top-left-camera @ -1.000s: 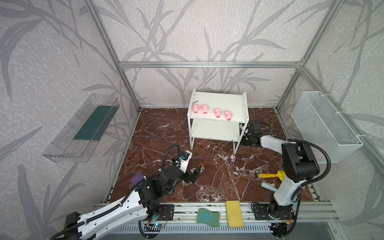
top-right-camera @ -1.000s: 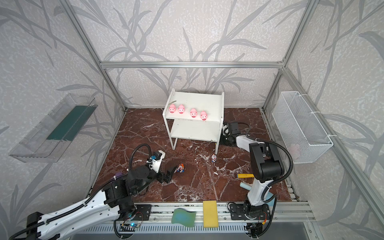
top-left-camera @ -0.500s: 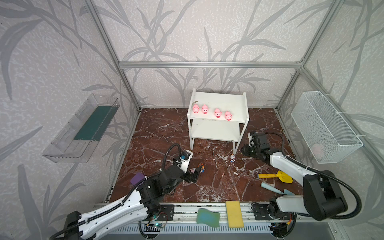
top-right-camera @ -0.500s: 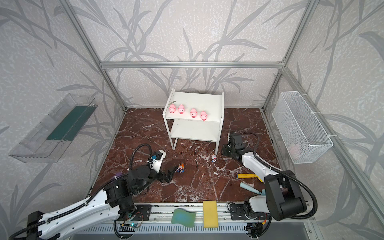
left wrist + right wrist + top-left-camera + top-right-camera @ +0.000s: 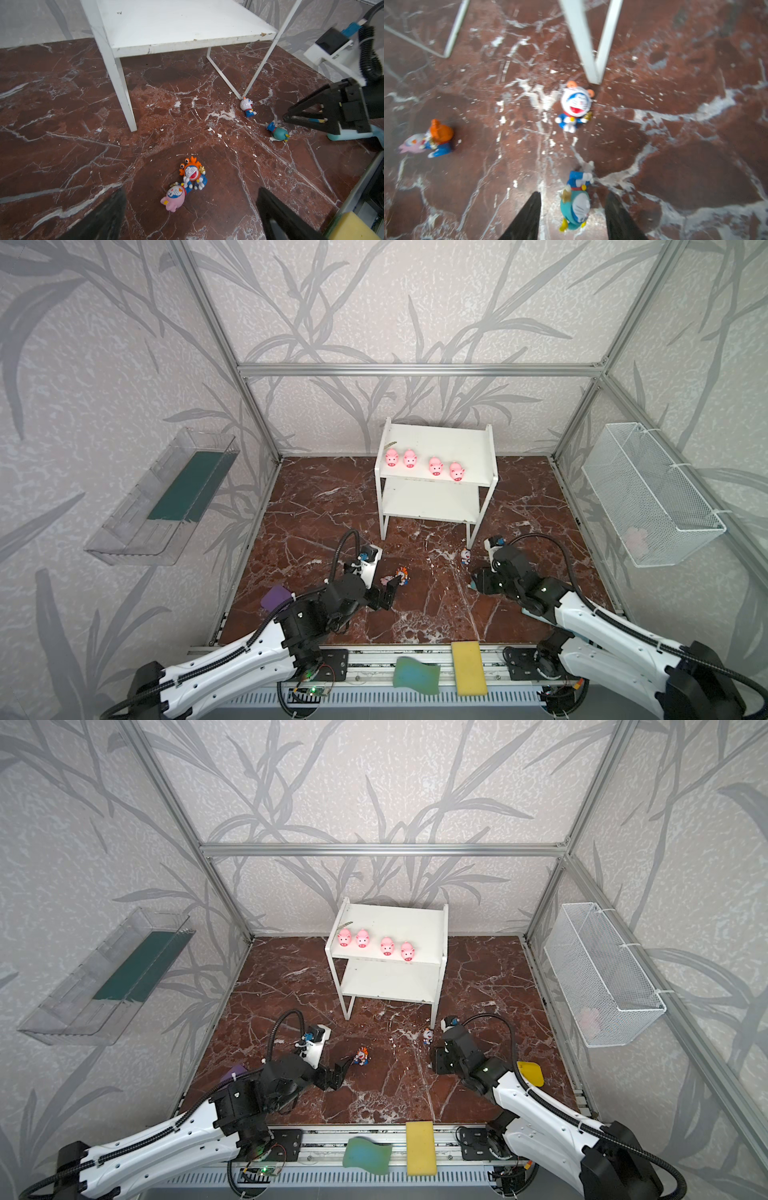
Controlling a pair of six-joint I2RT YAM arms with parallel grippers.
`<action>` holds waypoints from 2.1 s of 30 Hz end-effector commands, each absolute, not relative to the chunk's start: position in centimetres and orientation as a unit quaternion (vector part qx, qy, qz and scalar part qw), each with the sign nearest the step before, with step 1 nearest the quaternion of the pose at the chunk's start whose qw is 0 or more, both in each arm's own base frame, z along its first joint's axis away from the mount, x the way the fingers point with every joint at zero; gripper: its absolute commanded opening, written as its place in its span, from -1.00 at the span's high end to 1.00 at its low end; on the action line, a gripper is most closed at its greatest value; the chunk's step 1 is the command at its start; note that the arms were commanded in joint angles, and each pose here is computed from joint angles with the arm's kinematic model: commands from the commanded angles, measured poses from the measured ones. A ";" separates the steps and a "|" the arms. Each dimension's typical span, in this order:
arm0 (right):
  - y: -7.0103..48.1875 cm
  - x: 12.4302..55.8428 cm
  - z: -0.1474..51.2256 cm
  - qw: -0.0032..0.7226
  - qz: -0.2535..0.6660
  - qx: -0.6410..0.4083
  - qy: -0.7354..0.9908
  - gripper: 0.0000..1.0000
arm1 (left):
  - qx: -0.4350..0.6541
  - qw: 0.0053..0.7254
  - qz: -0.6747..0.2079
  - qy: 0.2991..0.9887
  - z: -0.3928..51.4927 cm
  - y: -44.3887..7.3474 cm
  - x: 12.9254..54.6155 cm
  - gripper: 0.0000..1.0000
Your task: Place and organize the plastic toys onto the shelf
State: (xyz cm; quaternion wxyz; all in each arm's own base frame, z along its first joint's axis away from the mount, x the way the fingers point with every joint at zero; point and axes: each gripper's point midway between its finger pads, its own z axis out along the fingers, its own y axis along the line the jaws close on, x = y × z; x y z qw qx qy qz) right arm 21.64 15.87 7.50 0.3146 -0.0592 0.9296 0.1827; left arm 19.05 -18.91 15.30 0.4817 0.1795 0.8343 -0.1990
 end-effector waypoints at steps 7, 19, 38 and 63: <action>24.1 20.5 9.6 0.367 0.229 -0.198 0.879 -0.18 | 0.104 0.445 -0.198 0.867 13.0 -17.6 19.0 -0.99; 33.8 20.6 6.1 0.341 0.230 -0.261 0.873 -0.33 | 0.068 0.467 -0.178 0.864 13.9 -15.0 19.0 -0.99; 36.5 23.3 1.2 0.312 0.198 -0.257 0.893 -0.06 | 0.073 0.486 -0.163 0.856 14.7 -13.8 19.0 -0.99; 31.1 20.5 2.9 0.330 0.201 -0.290 0.876 0.10 | 0.114 0.471 -0.212 0.849 15.0 -17.3 19.1 -0.99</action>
